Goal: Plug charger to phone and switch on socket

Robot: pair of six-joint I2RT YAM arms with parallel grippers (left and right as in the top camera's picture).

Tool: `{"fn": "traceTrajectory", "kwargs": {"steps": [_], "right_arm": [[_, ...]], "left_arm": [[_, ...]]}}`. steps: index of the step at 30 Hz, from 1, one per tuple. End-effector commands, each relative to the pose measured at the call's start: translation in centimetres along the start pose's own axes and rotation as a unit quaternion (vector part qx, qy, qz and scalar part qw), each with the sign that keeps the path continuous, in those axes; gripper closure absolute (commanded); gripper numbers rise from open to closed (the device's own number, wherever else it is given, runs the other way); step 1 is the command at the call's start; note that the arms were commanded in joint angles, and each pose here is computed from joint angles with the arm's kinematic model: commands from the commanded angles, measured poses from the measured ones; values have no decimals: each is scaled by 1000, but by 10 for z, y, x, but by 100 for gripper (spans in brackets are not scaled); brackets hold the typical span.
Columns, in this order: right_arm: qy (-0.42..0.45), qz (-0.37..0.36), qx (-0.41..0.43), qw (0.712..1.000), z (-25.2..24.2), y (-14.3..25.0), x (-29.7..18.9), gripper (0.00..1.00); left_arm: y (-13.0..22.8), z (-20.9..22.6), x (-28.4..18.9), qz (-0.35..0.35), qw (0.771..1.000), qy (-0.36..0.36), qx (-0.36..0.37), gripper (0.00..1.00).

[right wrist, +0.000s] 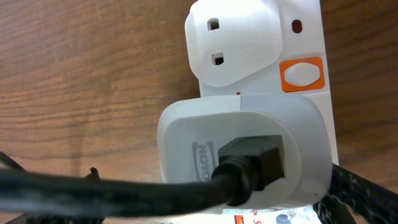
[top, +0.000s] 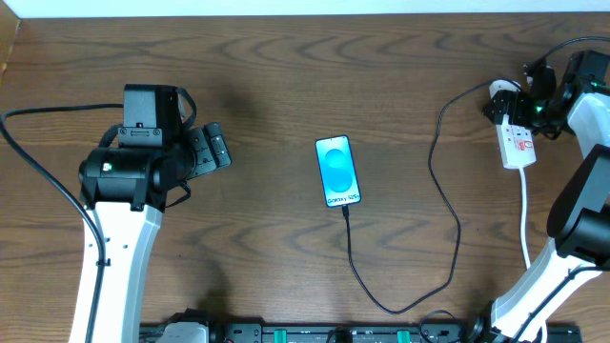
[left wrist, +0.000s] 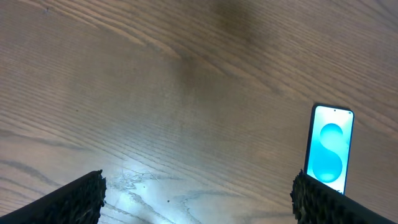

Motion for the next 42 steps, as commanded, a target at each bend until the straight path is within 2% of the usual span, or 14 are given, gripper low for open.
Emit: {"fn": "traceTrajectory", "kwargs": {"steps": [1, 16, 27, 33, 42], "right_arm": [[-149, 77, 51, 985, 50, 32, 51, 1], [-160, 77, 63, 982, 59, 44, 64, 1], [-91, 69, 59, 992, 42, 38, 51, 1], [-29, 32, 51, 998, 30, 23, 14, 1], [68, -78, 31, 994, 29, -5, -88, 1]], "left_arm": [[0, 1, 0, -2, 1000, -7, 4, 5], [0, 1, 0, -2, 1000, -7, 4, 4], [0, 1, 0, -2, 1000, -7, 4, 5], [0, 1, 0, -2, 1000, -7, 4, 5], [0, 1, 0, -2, 1000, -7, 4, 5]]}}
Point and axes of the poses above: each gripper's point midway between its finger pads, its own x axis out along the fingers, its own z axis along the line the jaws close on, y = z × x, the point moved 10 cm from there along -x, back along the fingers, and after that the axes turned 10 degrees about -x, right-handed, at the moved point
